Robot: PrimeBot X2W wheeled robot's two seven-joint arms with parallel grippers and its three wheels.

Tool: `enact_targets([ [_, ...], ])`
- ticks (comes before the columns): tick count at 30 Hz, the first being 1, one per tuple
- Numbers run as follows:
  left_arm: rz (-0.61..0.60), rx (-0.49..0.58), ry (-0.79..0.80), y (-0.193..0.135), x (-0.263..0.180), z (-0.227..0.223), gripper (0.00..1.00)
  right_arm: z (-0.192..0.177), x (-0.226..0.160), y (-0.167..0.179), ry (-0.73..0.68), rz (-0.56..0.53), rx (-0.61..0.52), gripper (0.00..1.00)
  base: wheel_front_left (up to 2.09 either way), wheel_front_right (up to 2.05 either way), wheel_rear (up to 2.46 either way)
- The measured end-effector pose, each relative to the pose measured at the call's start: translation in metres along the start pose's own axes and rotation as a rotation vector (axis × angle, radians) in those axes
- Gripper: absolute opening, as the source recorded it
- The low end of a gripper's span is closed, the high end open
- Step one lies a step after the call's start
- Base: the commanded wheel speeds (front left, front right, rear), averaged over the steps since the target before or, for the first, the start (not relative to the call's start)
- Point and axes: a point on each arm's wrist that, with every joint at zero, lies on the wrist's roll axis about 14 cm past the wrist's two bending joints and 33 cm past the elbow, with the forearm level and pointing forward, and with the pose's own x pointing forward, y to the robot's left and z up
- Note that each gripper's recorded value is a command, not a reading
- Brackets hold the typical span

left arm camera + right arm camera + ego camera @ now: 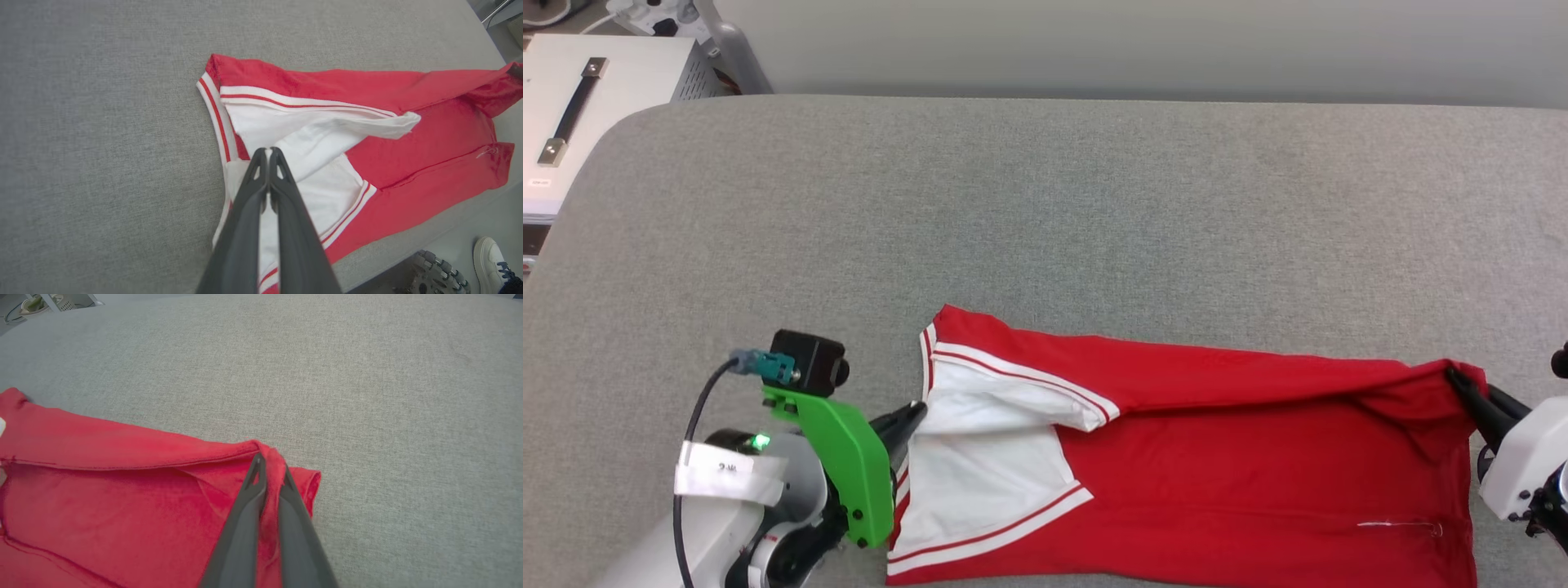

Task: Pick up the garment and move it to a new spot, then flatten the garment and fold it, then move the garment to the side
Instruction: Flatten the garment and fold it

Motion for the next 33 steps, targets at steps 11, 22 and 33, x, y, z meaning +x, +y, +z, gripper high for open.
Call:
enact_targets([
  [11,0.013,-0.008,0.138,0.000,-0.012,-0.055,0.00,-0.043,-0.028,0.012,0.137,0.038,0.010,0.00,0.00,0.00,0.00],
  [22,0.034,0.006,0.244,0.006,-0.007,-0.093,0.00,-0.071,-0.039,0.011,0.260,0.038,-0.014,0.00,0.00,0.00,0.00],
  [33,0.052,0.024,0.265,0.012,0.002,-0.107,1.00,-0.093,-0.040,0.018,0.339,0.047,0.003,1.00,0.00,0.00,0.00],
])
